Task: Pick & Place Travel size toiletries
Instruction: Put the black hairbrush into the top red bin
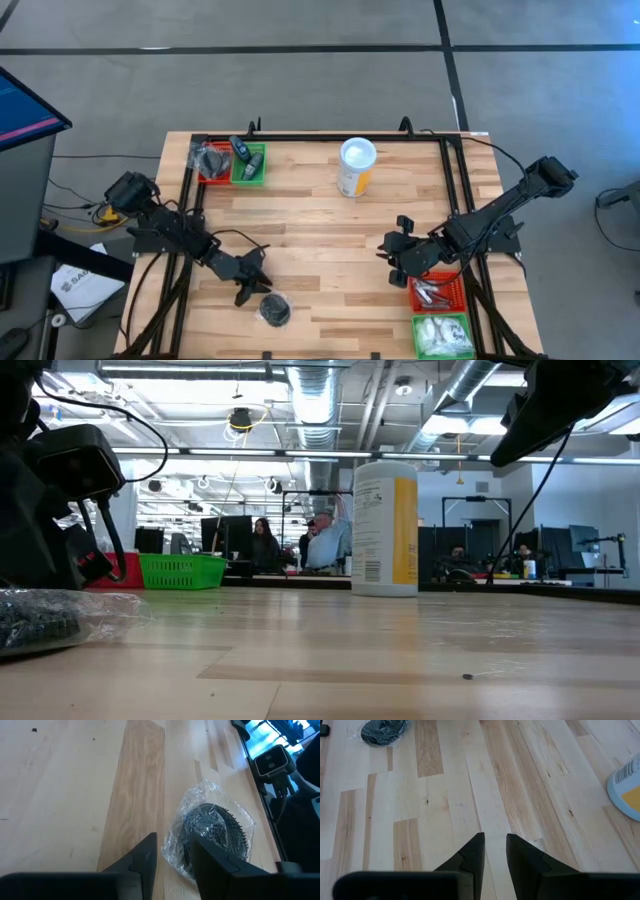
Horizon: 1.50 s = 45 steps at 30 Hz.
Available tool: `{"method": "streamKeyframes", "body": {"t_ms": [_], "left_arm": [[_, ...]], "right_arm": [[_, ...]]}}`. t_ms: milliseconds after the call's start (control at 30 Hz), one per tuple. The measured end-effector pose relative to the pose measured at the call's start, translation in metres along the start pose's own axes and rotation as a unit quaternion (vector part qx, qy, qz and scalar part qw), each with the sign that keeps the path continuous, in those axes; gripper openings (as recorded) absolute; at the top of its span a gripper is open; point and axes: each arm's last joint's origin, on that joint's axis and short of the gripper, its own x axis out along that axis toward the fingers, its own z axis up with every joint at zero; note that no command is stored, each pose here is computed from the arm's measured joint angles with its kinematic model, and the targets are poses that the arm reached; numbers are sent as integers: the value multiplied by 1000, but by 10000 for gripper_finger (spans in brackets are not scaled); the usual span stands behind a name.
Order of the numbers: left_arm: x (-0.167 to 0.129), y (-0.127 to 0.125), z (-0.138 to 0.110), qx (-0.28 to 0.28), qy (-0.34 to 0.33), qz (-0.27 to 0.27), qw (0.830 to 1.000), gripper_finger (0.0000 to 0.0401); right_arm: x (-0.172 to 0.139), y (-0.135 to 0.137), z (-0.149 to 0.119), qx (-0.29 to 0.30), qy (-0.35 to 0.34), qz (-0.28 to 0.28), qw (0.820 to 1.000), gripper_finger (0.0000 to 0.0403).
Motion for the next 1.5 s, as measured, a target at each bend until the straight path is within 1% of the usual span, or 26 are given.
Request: {"method": "streamKeyframes", "body": {"t_ms": [533, 1100, 1233, 1367, 1500], "left_arm": [[0, 3, -4, -17, 19, 18, 1000, 106], [0, 2, -5, -19, 26, 15, 999, 106], [2, -1, -2, -10, 28, 13, 999, 106], [4, 0, -4, -1, 54, 24, 998, 106], [4, 0, -4, 0, 52, 21, 998, 106]], "right_arm": [[0, 0, 0, 1, 0, 0, 1000, 72], [0, 0, 0, 1, 0, 0, 1000, 72], [0, 0, 0, 1, 0, 0, 1000, 72], [0, 0, 0, 1, 0, 1, 1000, 72], [0, 0, 0, 1, 0, 1, 1000, 72]]}}
